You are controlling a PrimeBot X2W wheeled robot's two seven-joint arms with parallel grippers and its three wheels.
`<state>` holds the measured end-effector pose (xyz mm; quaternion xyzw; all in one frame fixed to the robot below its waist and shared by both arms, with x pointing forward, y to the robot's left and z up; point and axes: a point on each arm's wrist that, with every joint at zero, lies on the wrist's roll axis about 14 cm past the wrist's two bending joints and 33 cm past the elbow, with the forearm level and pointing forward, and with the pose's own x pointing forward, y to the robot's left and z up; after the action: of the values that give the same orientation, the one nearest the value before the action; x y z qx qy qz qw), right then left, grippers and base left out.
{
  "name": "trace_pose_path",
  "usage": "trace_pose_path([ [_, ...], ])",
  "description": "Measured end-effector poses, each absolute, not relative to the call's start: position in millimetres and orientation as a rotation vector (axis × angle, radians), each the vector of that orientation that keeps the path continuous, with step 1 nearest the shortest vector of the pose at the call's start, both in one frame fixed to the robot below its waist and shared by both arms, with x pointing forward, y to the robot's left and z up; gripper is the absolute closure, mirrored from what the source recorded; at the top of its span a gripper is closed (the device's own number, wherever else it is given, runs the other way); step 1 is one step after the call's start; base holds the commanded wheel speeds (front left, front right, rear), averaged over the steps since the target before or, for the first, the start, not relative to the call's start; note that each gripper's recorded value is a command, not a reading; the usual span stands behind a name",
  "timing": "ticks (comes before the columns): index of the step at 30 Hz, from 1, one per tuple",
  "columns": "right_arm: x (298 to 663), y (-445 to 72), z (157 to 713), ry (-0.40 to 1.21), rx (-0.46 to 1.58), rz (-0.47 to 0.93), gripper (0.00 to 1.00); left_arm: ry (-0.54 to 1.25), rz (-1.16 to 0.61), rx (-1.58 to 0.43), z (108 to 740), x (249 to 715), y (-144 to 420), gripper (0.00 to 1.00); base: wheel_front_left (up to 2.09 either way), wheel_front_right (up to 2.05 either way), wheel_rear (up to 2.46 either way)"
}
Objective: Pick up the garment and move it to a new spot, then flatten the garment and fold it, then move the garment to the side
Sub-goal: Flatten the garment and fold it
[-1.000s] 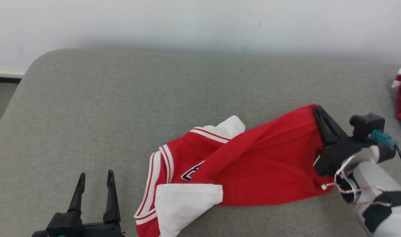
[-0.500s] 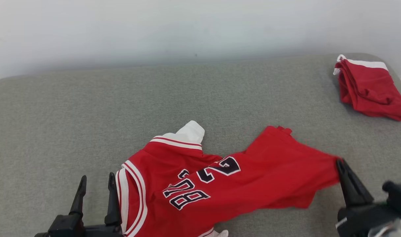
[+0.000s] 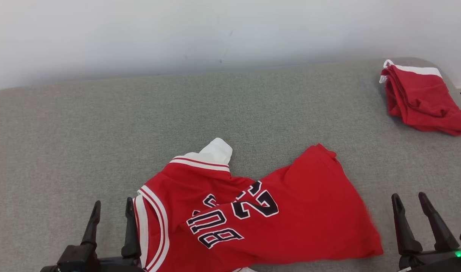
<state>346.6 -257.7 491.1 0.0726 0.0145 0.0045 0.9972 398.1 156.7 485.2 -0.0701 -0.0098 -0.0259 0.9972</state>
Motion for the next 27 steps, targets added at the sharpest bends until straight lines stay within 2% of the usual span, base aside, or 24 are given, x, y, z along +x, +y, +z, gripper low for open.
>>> trace_pose_path([
  [7,354.5,-239.7,519.4,-0.079,0.137,0.044,0.0,-0.032,-0.04,-0.132,489.9,391.2,159.6,0.0,0.0,0.0,0.0],
  [16,355.1,-221.6,514.4,-0.068,0.124,0.072,0.0,0.0,-0.133,-0.082,482.3,409.0,148.7,0.0,0.0,0.0,0.0],
  [27,353.2,-231.3,503.8,-0.049,0.12,0.028,0.0,0.257,-0.188,-0.058,423.1,436.7,137.3,0.0,0.0,0.0,0.0],
])
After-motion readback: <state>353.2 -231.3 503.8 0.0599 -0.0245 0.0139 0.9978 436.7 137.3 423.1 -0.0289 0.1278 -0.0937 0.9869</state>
